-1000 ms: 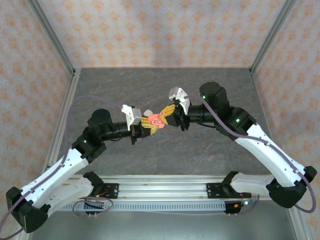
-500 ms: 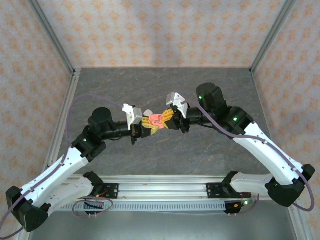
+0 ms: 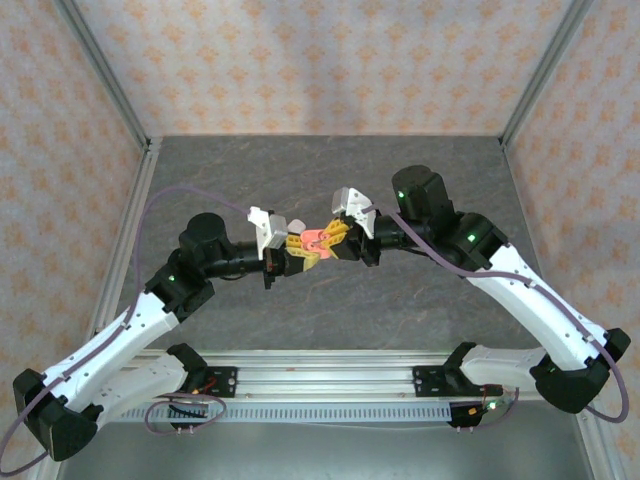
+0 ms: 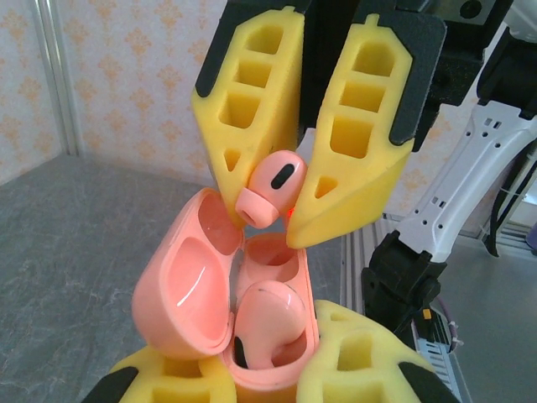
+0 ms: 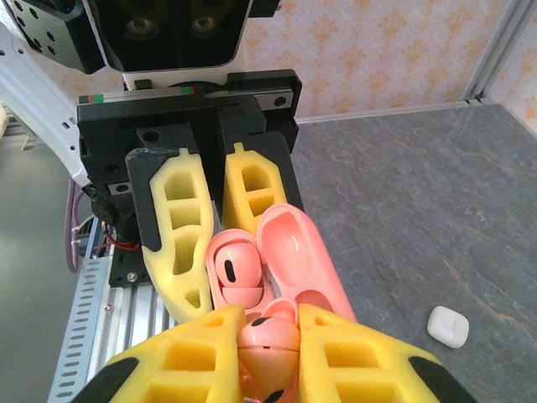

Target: Insert the wireless bluetooth earbuds into the charging case

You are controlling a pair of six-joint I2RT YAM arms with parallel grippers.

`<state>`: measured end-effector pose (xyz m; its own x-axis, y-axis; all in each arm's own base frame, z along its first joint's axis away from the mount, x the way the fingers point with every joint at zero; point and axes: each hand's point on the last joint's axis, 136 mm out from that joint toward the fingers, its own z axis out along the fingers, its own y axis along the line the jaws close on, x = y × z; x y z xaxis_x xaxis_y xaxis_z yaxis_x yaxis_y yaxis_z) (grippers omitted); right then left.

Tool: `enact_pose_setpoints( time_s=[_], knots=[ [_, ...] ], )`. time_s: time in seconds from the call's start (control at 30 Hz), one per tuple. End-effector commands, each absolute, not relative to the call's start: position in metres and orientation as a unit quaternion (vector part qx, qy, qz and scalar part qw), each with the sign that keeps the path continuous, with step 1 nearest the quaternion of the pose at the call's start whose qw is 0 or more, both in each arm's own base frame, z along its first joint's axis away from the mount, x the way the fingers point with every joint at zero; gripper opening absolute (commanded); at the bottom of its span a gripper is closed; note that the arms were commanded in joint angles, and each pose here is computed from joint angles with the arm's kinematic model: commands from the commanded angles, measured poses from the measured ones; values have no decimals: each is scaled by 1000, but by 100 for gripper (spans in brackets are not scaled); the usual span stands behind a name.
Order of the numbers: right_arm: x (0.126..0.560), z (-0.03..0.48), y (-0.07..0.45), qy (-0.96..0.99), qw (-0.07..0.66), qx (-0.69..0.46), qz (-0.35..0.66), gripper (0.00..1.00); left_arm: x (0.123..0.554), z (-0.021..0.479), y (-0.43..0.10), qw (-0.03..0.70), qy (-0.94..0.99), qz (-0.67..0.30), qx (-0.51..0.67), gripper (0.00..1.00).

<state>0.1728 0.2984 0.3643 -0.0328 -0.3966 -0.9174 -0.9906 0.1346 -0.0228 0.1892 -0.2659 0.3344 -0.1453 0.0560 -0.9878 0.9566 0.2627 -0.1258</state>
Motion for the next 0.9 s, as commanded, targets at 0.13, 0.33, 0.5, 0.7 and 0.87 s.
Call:
enact_pose_setpoints(
  time_s=[0.13, 0.33, 0.5, 0.7, 0.87],
  knots=[
    [163, 370, 299, 597, 420, -585, 354, 20, 177, 359, -269, 512, 583, -464, 427, 0],
    [161, 369, 298, 587, 426, -595, 346, 20, 176, 359, -271, 510, 583, -466, 428, 0],
    [158, 376, 300, 563, 445, -610, 337, 20, 175, 361, -273, 506, 580, -472, 430, 0],
    [155, 383, 301, 542, 460, -620, 332, 20, 173, 363, -274, 504, 577, -475, 432, 0],
    [154, 374, 296, 544, 449, -634, 317, 21, 173, 366, -274, 505, 575, -477, 433, 0]
  ],
)
